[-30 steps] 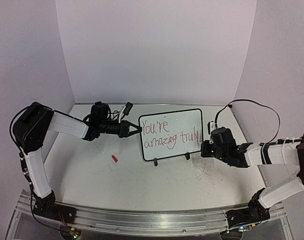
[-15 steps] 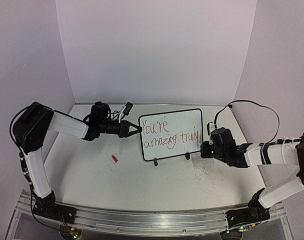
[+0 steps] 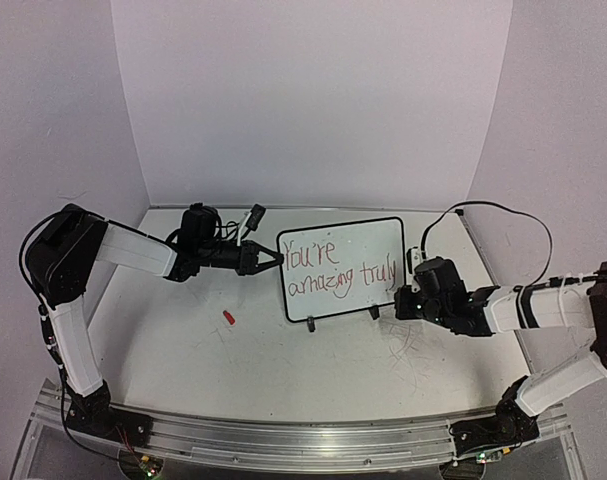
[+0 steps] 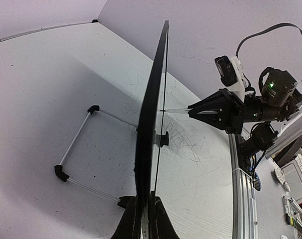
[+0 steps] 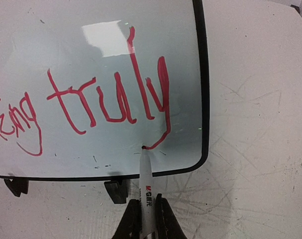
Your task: Write a sentence on the whiteboard
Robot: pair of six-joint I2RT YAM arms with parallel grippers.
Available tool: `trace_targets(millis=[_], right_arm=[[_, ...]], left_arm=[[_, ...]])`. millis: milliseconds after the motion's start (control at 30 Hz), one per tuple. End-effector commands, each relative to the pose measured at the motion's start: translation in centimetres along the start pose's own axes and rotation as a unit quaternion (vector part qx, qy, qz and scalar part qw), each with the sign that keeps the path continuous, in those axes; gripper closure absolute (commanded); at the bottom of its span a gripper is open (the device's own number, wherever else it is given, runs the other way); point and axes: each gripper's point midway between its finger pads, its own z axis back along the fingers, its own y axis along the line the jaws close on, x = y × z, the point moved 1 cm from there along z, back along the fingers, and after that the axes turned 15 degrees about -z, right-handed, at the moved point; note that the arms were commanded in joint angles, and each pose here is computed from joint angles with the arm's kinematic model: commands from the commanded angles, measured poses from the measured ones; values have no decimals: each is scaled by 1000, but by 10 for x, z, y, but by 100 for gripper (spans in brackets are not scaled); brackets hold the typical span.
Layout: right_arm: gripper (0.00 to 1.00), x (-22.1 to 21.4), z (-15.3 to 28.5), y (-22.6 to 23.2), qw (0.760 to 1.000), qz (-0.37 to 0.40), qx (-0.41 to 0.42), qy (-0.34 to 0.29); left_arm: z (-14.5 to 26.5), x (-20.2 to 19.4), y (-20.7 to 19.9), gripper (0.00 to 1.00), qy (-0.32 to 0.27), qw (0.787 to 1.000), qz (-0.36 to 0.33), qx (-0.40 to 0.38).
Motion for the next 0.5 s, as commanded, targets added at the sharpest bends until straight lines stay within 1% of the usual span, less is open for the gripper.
trace_targets(millis=[0,133,467], right_arm=[[100,30,20,18,998,-31,29,-40],[100,22,21,-7,999,-31,-8,-36],[100,27,19,-15,998,-37,-31,-47]], left_arm=[[-2,-3,-6,100,17,1000,-1,-4],[-1,-3,-6,100,16,1000,-3,-2],[0,-1,-7,100,15,1000,-6,-1]])
